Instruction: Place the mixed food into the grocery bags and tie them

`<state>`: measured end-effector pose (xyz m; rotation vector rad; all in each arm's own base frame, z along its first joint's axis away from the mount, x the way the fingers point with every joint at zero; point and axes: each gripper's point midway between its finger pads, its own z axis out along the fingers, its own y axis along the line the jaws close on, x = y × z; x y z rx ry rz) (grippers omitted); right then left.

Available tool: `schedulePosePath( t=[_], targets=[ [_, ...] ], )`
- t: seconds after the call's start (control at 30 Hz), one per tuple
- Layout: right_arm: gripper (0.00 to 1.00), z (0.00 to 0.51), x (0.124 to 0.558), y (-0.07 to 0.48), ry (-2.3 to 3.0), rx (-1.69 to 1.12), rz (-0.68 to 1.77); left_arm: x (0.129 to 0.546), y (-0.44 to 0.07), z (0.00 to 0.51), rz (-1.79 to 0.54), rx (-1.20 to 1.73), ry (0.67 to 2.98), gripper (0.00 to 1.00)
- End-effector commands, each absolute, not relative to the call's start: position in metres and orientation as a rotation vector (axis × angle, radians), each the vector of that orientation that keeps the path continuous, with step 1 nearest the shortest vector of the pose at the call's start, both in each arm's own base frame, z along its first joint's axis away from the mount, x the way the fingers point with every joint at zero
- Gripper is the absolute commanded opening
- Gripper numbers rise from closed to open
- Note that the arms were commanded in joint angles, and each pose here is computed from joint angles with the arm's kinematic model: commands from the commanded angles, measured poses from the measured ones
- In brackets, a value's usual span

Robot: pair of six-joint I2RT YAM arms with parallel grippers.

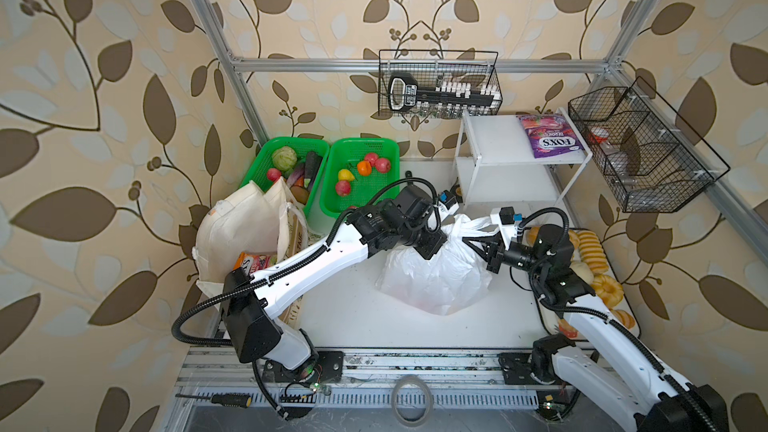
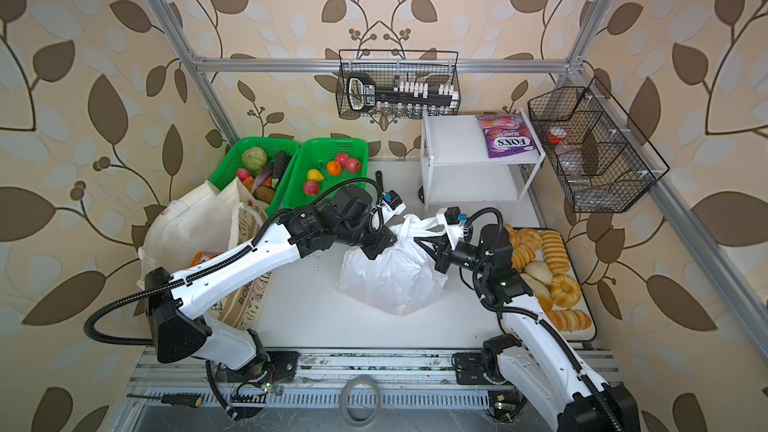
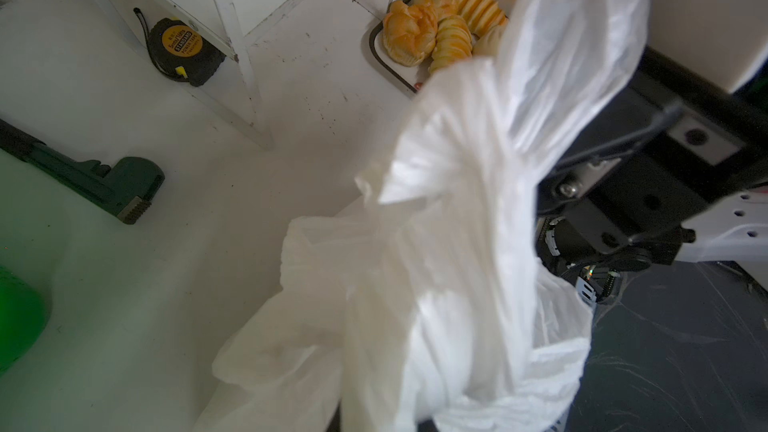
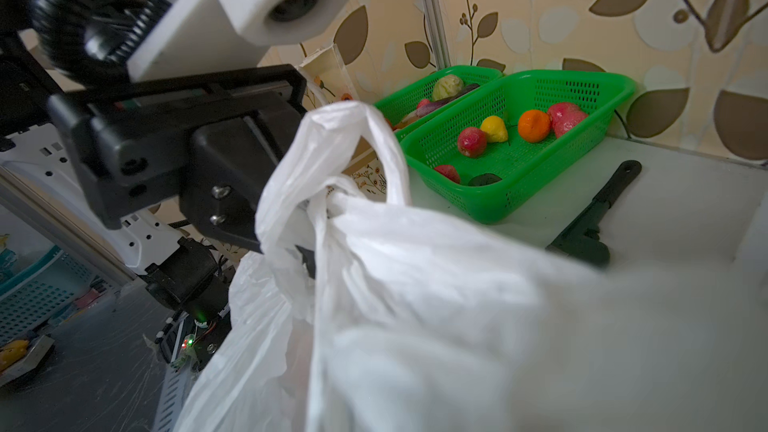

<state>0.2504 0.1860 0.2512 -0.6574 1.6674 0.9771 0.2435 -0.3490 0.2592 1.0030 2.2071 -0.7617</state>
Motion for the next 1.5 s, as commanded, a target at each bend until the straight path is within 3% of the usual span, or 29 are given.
schedulePosePath(
  t=[0.0, 0.17, 0.23, 0.3, 0.73, 0.93, 1.07, 1.1, 1.27, 1.47],
  targets=[
    [0.0, 0.26, 0.242, 0.186, 1.659, -0.662, 0.985, 0.258, -0.349, 0.283, -0.741, 0.921, 2.152, 0.09],
    [0.0, 0.252, 0.239, 0.179, 1.717, -0.632, 0.949, 0.268, -0.347, 0.295, -0.72, 0.849, 2.111, 0.13],
    [0.0, 0.252, 0.235, 0.178, 1.722, -0.632, 0.945, 0.268, -0.348, 0.299, -0.733, 0.846, 2.091, 0.03],
    [0.0, 0.255, 0.23, 0.18, 1.706, -0.649, 0.966, 0.268, -0.35, 0.3, -0.745, 0.849, 2.084, 0.0],
    [0.0, 0.269, 0.193, 0.201, 1.665, -0.819, 1.194, 0.282, -0.344, 0.332, -0.776, 0.67, 1.935, 0.0],
    [0.0, 0.268, 0.195, 0.204, 1.672, -0.827, 1.21, 0.267, -0.362, 0.331, -0.899, 0.777, 1.897, 0.0],
    [0.18, 0.269, 0.205, 0.2, 1.689, -0.803, 1.132, 0.262, -0.367, 0.32, -0.92, 0.822, 1.932, 0.0],
    [0.27, 0.271, 0.207, 0.198, 1.684, -0.802, 1.104, 0.261, -0.367, 0.317, -0.919, 0.831, 1.93, 0.0],
    [0.53, 0.29, 0.22, 0.179, 1.642, -0.727, 0.949, 0.258, -0.364, 0.312, -0.906, 0.859, 1.896, 0.0],
    [0.63, 0.303, 0.236, 0.157, 1.629, -0.604, 0.804, 0.256, -0.361, 0.308, -0.885, 0.879, 1.913, 0.0]
  ],
)
